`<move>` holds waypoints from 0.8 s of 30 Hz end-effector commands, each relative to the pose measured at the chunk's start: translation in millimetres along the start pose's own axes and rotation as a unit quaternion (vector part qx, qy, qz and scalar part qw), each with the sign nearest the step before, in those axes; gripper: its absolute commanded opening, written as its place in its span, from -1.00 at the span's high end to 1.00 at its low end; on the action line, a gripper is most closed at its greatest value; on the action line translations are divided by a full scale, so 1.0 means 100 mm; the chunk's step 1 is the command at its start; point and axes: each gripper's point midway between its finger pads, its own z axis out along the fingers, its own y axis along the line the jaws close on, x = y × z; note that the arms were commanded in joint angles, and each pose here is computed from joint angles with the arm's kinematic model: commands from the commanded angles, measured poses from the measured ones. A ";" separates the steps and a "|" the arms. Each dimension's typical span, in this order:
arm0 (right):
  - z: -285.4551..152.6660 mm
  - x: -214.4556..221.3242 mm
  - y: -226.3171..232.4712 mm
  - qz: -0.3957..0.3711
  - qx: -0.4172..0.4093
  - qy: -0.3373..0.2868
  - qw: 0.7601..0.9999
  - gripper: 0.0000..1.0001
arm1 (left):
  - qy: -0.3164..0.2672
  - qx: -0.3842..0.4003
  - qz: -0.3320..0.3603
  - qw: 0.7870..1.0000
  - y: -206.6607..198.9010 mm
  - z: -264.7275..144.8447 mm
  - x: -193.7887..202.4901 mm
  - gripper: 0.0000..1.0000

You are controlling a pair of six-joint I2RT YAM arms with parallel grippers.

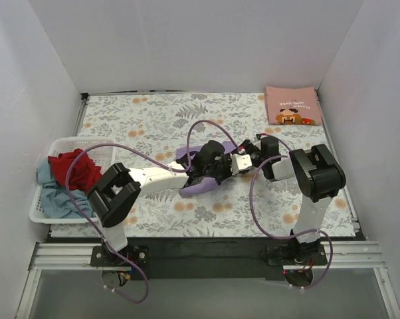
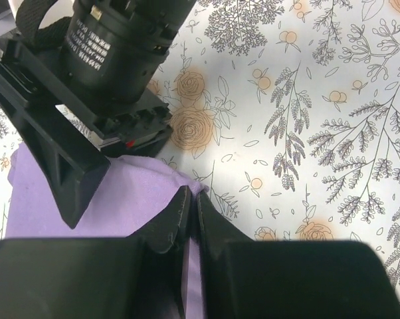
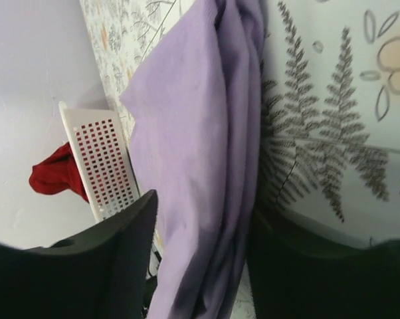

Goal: Fold and stack the t-shirts
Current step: Neatly place the folded tshirt to the corner

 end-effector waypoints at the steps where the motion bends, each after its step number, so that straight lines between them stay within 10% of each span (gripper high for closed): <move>1: 0.13 -0.17 -0.04 -0.005 0.014 -0.034 0.999 -0.13 | -0.043 -0.005 0.006 0.999 0.05 -0.17 -0.32 1.00; 5: 0.22 -0.17 -0.01 -0.024 0.007 -0.016 1.000 0.77 | -0.032 -0.023 -0.009 0.999 0.13 -0.16 -0.29 1.00; 6: 0.22 -0.17 -0.02 -0.047 0.011 -0.008 0.999 0.97 | -0.027 -0.028 -0.019 0.999 0.17 -0.17 -0.28 0.69; 13: 0.14 -0.79 0.07 -0.277 0.126 0.012 0.952 0.97 | 0.027 -0.023 -0.155 0.987 0.31 -0.61 -0.15 -0.46; 24: 0.06 -2.55 0.30 -0.496 0.268 -0.030 0.825 0.97 | 0.082 -0.050 -0.227 0.969 0.10 -1.10 0.23 -0.68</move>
